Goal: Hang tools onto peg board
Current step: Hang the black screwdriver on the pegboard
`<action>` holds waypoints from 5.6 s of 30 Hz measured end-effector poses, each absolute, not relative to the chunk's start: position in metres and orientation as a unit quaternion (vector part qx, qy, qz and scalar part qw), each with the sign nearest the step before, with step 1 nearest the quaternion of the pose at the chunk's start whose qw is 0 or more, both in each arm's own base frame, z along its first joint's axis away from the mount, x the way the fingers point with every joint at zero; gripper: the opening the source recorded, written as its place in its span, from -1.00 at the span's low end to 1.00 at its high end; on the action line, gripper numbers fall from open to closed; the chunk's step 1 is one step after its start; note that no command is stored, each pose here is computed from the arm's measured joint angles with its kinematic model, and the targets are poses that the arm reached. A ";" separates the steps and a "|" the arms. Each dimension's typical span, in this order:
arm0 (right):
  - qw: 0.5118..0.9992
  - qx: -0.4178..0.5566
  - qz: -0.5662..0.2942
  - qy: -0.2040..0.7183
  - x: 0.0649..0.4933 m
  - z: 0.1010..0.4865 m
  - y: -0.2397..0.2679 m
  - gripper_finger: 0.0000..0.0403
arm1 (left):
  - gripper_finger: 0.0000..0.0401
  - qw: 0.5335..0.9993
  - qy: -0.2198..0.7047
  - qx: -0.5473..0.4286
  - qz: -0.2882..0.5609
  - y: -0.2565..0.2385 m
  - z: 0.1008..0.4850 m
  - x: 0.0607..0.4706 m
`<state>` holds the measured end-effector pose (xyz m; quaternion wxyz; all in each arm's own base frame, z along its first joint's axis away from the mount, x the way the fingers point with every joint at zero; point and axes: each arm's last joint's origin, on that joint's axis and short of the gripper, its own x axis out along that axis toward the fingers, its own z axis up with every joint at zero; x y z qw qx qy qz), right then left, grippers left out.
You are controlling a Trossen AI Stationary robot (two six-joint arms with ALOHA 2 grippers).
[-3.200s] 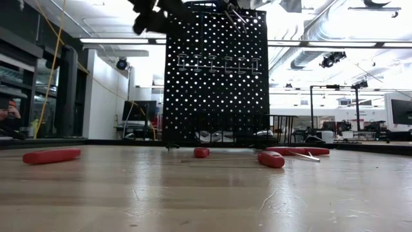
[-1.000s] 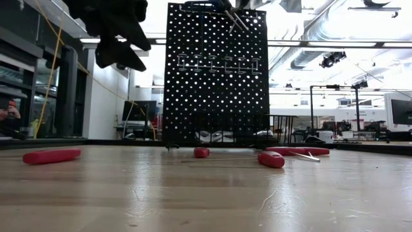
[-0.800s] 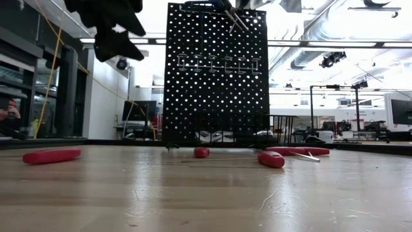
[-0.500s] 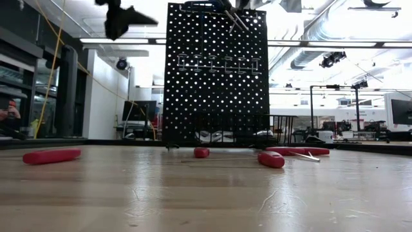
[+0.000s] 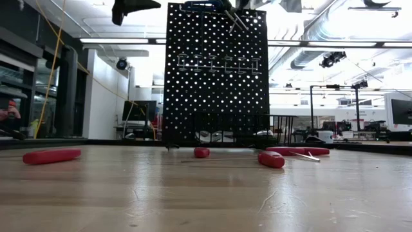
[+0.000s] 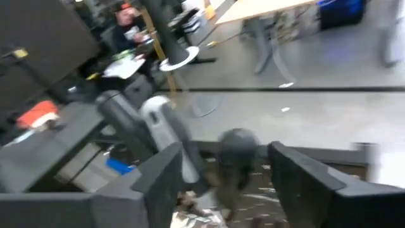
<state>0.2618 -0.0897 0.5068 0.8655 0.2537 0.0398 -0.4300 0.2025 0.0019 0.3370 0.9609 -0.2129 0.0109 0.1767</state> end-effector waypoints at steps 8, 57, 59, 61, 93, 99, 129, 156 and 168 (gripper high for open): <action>0.871 0.263 -0.411 0.066 0.282 0.494 -0.098 0.23 | 0.14 0.962 0.014 -0.213 0.171 0.000 0.336 0.203; 0.849 0.185 -0.491 0.063 0.293 0.488 -0.106 -0.49 | 0.14 0.961 0.026 -0.214 0.175 0.000 0.334 0.203; 0.849 0.185 -0.491 0.061 0.292 0.488 -0.106 -0.49 | 0.14 0.961 0.028 -0.214 0.176 0.000 0.333 0.203; 0.849 0.185 -0.491 0.061 0.292 0.488 -0.106 -0.49 | 0.14 0.961 0.028 -0.213 0.176 0.000 0.333 0.203; 0.861 0.171 -0.478 -0.024 0.229 0.535 -0.087 -0.49 | 0.14 0.958 0.035 -0.209 0.193 0.001 0.331 0.203; 0.864 0.170 -0.474 -0.015 0.231 0.533 -0.087 -0.49 | 0.14 0.956 0.032 -0.207 0.206 0.001 0.331 0.202; 0.864 0.123 -0.473 0.122 0.292 0.484 -0.105 -0.49 | 0.14 0.954 0.029 -0.209 0.214 0.002 0.331 0.202; 0.856 0.114 -0.480 0.153 0.288 0.479 -0.110 -0.14 | 0.14 0.952 0.027 -0.219 0.214 0.002 0.331 0.202; 0.859 0.119 -0.482 0.124 0.270 0.493 -0.104 -0.12 | 0.14 0.951 0.027 -0.220 0.214 0.002 0.331 0.202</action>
